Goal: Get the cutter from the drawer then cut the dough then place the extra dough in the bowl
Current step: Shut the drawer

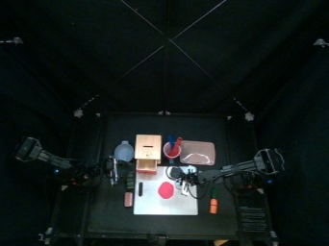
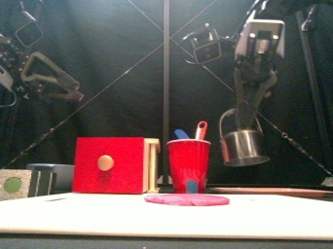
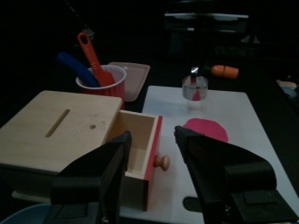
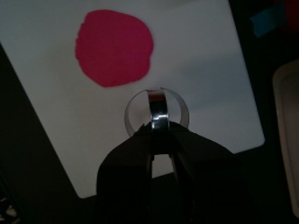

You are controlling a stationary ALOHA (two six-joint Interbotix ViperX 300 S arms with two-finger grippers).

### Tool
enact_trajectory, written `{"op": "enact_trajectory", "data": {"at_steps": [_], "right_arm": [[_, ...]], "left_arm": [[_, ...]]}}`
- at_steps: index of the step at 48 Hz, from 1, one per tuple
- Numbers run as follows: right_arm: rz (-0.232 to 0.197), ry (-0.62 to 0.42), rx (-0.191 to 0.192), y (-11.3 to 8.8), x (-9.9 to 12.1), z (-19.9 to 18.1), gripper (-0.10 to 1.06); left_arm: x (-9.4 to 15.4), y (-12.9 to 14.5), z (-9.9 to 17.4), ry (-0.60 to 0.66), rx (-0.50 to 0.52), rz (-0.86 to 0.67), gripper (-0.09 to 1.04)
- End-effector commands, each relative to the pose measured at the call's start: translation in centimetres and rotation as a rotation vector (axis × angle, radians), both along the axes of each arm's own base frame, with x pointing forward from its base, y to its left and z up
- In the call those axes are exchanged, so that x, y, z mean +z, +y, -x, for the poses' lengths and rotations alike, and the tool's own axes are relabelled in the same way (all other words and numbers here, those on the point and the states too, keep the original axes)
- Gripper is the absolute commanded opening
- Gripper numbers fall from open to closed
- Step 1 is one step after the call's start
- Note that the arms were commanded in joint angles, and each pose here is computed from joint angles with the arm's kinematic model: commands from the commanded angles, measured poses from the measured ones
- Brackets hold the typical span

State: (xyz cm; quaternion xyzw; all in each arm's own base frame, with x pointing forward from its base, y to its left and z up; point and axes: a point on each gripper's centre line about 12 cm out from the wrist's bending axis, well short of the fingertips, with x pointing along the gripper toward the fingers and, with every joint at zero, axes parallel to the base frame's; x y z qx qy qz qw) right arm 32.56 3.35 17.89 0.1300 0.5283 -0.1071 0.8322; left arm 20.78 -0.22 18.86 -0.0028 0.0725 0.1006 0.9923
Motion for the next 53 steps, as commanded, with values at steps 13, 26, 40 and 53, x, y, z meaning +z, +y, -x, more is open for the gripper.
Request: {"op": "enact_trajectory", "data": {"at_steps": [13,26,40,53], "right_arm": [[-0.007,-0.067,0.034,0.0,-1.6,1.7,0.53],[0.0,-0.072,0.034,-0.1,-1.7,1.8,0.55],[-0.009,-0.096,0.043,0.4,-1.1,1.8,0.71],[-0.016,-0.194,0.066,0.9,1.2,0.4,0.72]], "left_arm": [[1.4,0.7,-0.9,-0.043,0.041,0.003,0.82],[1.7,1.1,-1.0,-0.051,0.062,0.0,0.84],[1.7,1.4,-1.0,-0.052,0.078,0.001,0.84],[2.4,2.4,-1.3,-0.07,0.123,-0.001,0.82]]}}
